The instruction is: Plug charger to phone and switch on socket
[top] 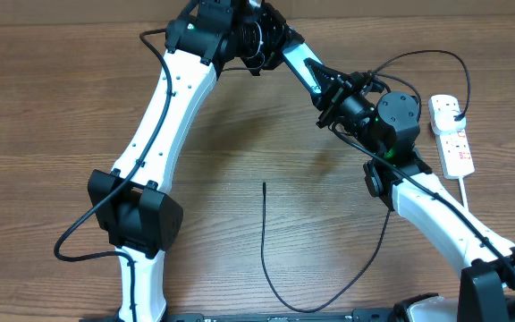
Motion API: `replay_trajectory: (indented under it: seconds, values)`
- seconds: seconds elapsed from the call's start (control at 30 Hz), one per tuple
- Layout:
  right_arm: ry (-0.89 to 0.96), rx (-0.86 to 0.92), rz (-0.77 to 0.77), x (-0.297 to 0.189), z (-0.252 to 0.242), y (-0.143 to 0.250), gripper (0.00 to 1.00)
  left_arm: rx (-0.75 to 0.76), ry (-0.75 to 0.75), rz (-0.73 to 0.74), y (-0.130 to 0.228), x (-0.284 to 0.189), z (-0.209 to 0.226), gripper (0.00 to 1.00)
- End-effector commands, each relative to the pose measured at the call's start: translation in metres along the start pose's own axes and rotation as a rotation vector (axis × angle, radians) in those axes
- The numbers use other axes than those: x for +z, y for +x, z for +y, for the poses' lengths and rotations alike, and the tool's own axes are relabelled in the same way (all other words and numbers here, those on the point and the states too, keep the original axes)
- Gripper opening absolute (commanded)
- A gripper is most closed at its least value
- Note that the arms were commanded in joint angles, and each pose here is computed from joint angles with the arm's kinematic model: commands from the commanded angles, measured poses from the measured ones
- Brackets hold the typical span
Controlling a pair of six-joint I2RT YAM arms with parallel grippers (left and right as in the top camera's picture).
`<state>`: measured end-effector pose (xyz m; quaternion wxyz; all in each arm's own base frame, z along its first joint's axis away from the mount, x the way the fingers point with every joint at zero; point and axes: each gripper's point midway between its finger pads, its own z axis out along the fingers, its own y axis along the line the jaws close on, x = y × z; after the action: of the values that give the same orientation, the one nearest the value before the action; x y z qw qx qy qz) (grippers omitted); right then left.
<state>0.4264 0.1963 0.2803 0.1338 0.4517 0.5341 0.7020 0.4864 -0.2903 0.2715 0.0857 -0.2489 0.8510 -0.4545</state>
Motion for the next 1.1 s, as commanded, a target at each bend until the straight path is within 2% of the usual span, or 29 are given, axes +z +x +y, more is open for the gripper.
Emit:
replay_trajectory:
  seconds: [0.0, 0.1, 0.47, 0.57, 0.67, 0.8, 1.07]
  values:
    - [-0.017, 0.121, 0.049, -0.0011, 0.0119, 0.0127, 0.04, 0.027, 0.012, 0.017, 0.0035, 0.0002, -0.0031, 0.23]
    - [-0.006, 0.125, 0.048, -0.0011, 0.0093, 0.0124, 0.04, 0.027, 0.012, 0.017, 0.0035, 0.0002, -0.0031, 0.17]
    - [0.006, 0.127, 0.053, -0.0011, 0.0071, 0.0131, 0.05, 0.027, 0.011, 0.017, 0.0035, 0.0002, -0.003, 0.14]
    - [0.008, 0.127, 0.056, -0.0011, 0.0067, 0.0136, 0.13, 0.027, 0.011, 0.017, 0.0035, 0.0002, -0.003, 0.11]
    - [0.008, 0.127, 0.056, -0.0011, 0.0067, 0.0136, 0.16, 0.027, 0.011, 0.017, 0.0035, 0.0002, -0.003, 0.06]
    - [0.008, 0.127, 0.056, -0.0011, 0.0067, 0.0136, 0.19, 0.027, 0.011, 0.018, 0.0036, 0.0002, -0.003, 0.06]
    - [0.011, 0.129, 0.054, -0.0011, 0.0059, 0.0132, 0.43, 0.027, 0.011, 0.018, 0.0036, 0.0002, -0.0029, 0.04]
